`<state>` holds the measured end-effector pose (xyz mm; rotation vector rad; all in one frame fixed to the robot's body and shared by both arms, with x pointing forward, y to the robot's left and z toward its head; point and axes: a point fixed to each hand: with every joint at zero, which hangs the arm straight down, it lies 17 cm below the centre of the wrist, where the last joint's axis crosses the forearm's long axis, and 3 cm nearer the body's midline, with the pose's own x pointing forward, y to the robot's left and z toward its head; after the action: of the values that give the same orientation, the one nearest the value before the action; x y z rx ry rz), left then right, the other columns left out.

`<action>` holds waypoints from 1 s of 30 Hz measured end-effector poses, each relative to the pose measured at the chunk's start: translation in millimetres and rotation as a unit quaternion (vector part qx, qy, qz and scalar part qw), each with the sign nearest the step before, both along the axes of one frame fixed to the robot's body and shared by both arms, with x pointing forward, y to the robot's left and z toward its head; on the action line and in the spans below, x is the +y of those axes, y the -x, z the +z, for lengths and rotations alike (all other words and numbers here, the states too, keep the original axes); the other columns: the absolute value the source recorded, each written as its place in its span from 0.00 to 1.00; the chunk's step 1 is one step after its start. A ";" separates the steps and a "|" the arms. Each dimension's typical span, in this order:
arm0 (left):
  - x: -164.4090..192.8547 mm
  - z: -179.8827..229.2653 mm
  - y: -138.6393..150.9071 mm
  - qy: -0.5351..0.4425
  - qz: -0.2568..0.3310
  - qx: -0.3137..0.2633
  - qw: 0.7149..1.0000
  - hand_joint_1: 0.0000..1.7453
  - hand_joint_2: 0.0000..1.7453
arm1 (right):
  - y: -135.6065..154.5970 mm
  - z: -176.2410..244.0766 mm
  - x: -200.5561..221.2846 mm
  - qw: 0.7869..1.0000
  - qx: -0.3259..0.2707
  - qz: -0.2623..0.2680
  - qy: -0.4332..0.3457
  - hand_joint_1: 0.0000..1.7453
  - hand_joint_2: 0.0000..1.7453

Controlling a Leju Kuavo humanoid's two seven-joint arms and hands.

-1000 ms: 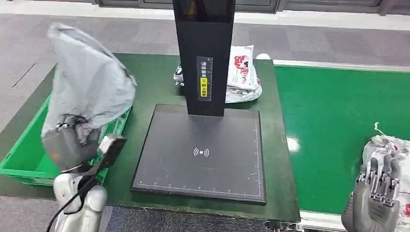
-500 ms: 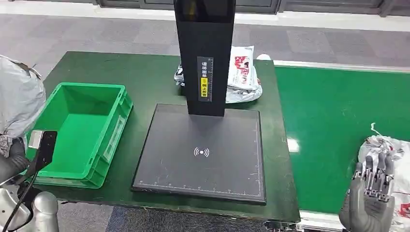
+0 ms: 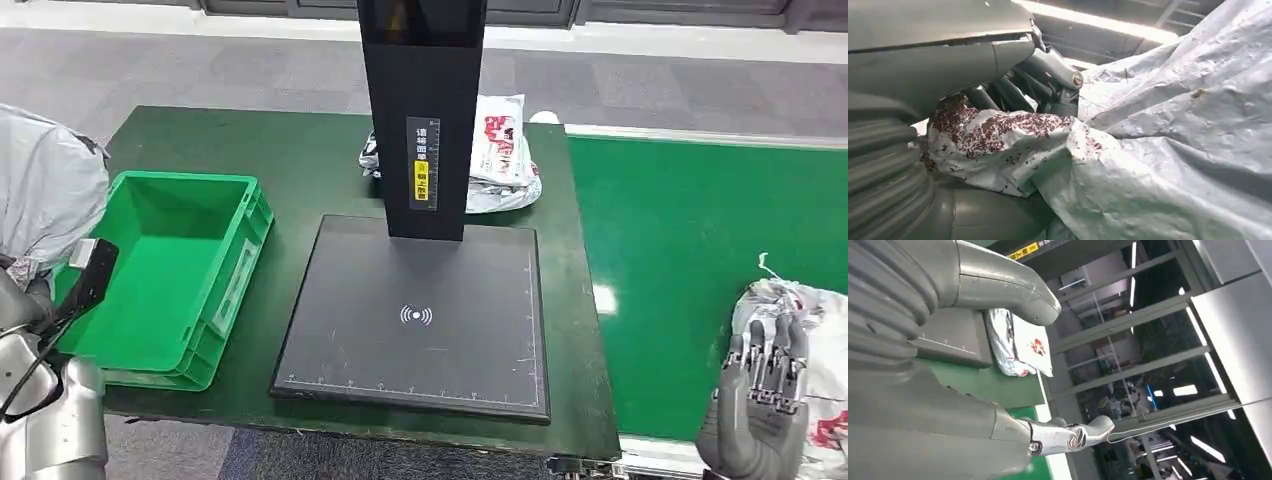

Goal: Moved the parcel from conveyor to table for the left to box.

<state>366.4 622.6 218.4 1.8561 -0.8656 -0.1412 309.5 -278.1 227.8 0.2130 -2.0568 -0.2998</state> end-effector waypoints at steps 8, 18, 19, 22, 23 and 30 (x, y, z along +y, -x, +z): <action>5.8 -29.5 -9.7 0.033 -0.008 0.033 0.999 1.00 1.00 | -0.3 -0.9 -0.3 1.000 0.001 -0.001 -0.001 0.00 1.00; -7.9 -55.8 -21.0 0.087 -0.045 0.046 0.994 0.00 1.00 | -0.3 -1.1 -0.4 1.000 0.002 -0.002 -0.002 0.00 1.00; -10.9 -56.0 -22.6 0.089 -0.050 0.044 0.994 0.00 1.00 | -0.3 -1.1 -0.3 1.000 0.002 -0.002 -0.002 0.00 1.00; -23.2 -56.9 -30.9 0.100 -0.074 0.039 0.991 0.00 1.00 | -0.4 -0.8 -0.1 1.000 0.001 -0.001 -0.002 0.00 1.00; -26.6 -56.7 -32.7 0.102 -0.079 0.038 0.991 0.00 1.00 | -0.5 -0.7 -0.1 1.000 0.001 -0.001 -0.002 0.00 1.00; -44.3 -53.4 -43.1 0.107 -0.107 0.029 0.988 0.00 1.00 | -0.8 -0.4 -0.2 1.000 0.001 -0.001 -0.003 0.00 1.00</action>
<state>409.5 578.3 165.0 1.5508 -0.9991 -0.2260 310.3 -278.3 227.5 0.2135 -2.0554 -0.3065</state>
